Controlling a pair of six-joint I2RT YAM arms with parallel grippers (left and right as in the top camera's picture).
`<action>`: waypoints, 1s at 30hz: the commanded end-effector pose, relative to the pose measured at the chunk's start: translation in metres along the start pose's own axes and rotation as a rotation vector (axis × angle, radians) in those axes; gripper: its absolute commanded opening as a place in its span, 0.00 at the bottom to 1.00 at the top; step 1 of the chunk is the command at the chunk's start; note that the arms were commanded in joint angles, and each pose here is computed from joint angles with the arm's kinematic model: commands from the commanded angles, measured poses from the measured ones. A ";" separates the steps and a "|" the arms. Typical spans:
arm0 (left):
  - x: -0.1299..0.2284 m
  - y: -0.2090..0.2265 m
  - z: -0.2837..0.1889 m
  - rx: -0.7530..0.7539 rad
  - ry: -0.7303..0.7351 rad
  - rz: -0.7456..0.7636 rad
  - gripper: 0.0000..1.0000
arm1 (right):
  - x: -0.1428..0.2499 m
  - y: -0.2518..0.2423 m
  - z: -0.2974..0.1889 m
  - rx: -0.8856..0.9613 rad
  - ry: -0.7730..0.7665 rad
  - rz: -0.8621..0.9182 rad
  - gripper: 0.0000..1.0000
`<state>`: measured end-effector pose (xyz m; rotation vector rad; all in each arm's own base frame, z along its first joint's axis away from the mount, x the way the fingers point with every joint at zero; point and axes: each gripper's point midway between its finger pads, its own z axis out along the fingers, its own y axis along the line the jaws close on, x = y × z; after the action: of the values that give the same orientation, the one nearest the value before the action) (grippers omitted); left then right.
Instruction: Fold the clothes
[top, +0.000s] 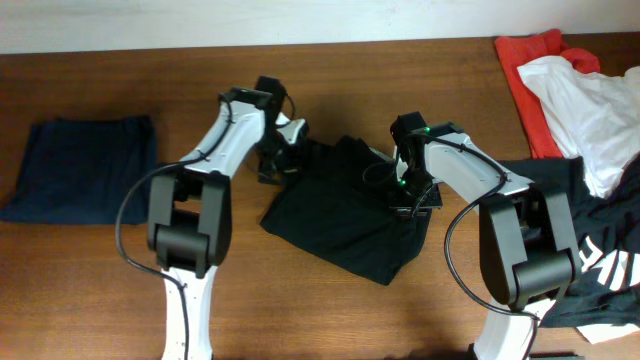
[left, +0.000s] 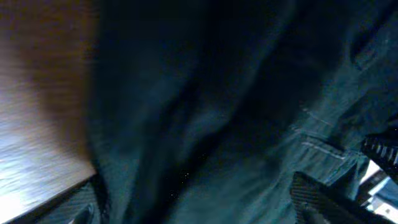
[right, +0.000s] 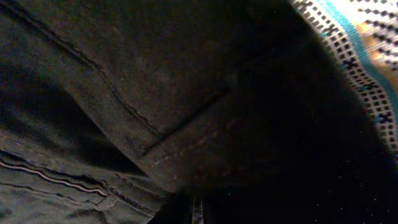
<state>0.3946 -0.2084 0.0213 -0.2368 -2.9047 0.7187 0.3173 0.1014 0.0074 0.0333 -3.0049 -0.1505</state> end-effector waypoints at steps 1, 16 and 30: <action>0.017 -0.019 0.032 0.022 0.091 0.055 0.54 | -0.004 -0.017 0.004 0.083 -0.009 0.028 0.11; 0.022 0.079 -0.187 -0.644 -0.157 -0.060 0.00 | -0.031 -0.019 -0.102 0.063 -0.083 0.078 0.11; 0.070 0.192 -0.417 -1.045 -0.638 -0.307 0.00 | -0.024 -0.026 -0.124 0.064 -0.066 0.103 0.11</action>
<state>0.4272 0.1335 0.2814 0.3814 -3.4570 -0.8562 0.3554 0.0674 0.1172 -0.1132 -3.0472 -0.0714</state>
